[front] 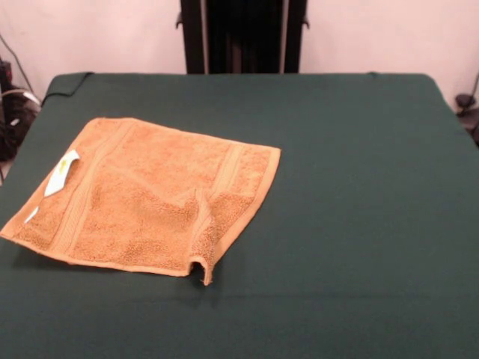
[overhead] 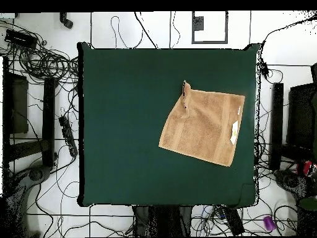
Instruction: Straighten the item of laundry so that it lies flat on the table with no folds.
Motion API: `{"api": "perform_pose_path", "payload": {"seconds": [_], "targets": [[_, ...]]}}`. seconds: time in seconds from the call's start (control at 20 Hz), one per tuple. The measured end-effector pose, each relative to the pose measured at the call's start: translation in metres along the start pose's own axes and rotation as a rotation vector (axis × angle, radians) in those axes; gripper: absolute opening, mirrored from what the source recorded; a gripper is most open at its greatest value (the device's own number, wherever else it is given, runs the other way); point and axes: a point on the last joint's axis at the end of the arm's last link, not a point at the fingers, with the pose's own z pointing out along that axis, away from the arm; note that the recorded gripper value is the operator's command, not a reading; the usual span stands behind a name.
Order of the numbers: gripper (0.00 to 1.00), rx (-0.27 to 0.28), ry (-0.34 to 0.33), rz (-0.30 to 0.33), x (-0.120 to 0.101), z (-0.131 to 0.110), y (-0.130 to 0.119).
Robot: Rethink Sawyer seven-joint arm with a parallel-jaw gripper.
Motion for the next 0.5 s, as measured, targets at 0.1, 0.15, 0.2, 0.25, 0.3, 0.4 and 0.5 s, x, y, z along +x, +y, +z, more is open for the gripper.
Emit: {"api": "perform_pose_path", "payload": {"seconds": [0.1, 0.15, 0.2, 0.25, 0.3, 0.4, 0.5], "targets": [[1.0, -0.016, 0.003, 0.004, 0.004, 0.002, 0.009], [1.0, -0.024, 0.003, 0.006, 0.006, 0.003, 0.013], [1.0, -0.031, 0.004, 0.007, 0.007, 0.003, 0.017], [1.0, -0.039, 0.003, 0.01, 0.008, 0.004, 0.023], [1.0, -0.048, 0.002, 0.011, 0.01, 0.005, 0.03], [1.0, -0.056, 0.0, 0.012, 0.01, 0.006, 0.037], [1.0, -0.063, -0.002, 0.015, 0.011, 0.007, 0.044]]}}
